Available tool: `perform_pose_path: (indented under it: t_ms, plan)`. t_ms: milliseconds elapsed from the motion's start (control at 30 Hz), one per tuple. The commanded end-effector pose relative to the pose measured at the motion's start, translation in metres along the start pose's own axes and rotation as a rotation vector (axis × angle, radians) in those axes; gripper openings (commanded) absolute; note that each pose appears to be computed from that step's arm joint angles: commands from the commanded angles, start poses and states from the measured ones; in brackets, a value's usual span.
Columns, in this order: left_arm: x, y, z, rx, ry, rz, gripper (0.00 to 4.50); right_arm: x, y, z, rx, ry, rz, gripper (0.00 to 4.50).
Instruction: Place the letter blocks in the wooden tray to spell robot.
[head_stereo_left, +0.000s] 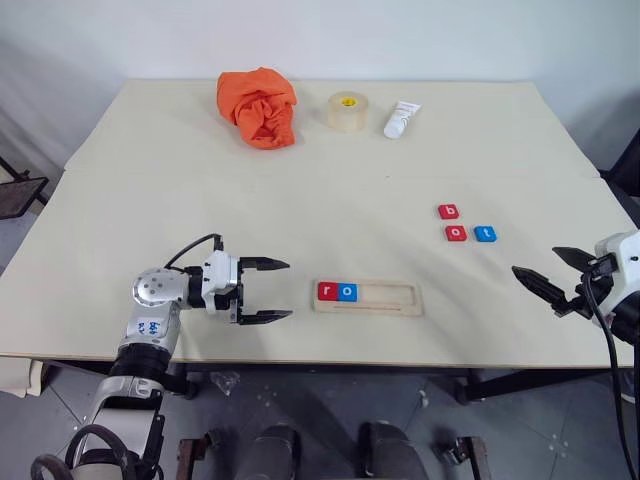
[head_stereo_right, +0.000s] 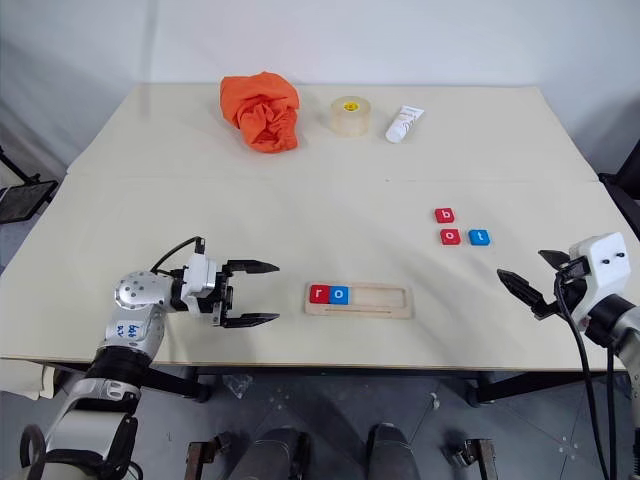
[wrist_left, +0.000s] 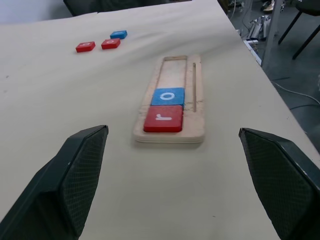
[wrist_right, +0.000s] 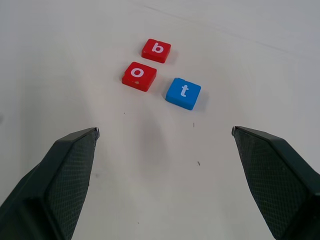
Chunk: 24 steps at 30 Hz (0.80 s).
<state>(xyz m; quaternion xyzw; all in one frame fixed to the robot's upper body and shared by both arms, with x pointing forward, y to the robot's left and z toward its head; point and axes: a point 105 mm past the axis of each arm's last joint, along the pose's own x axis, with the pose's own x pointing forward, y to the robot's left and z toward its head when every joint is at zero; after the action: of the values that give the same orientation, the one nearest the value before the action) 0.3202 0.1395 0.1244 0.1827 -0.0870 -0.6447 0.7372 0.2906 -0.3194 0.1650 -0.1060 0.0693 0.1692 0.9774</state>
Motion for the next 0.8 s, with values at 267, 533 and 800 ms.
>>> perform_pose_path:
  t_ms: [267,533,800]
  plan:
    - [0.002,0.007,0.012,0.017,-0.064,0.016,4.45,-0.007,-0.004,0.020,-0.037,-0.063,-0.027,4.50]
    - [0.006,0.006,0.022,0.024,-0.101,0.015,4.45,0.023,-0.002,0.043,-0.024,-0.098,0.007,4.50]
    - [0.005,0.001,0.030,0.022,-0.119,0.010,4.45,0.092,-0.005,0.055,0.025,-0.052,-0.037,4.50]
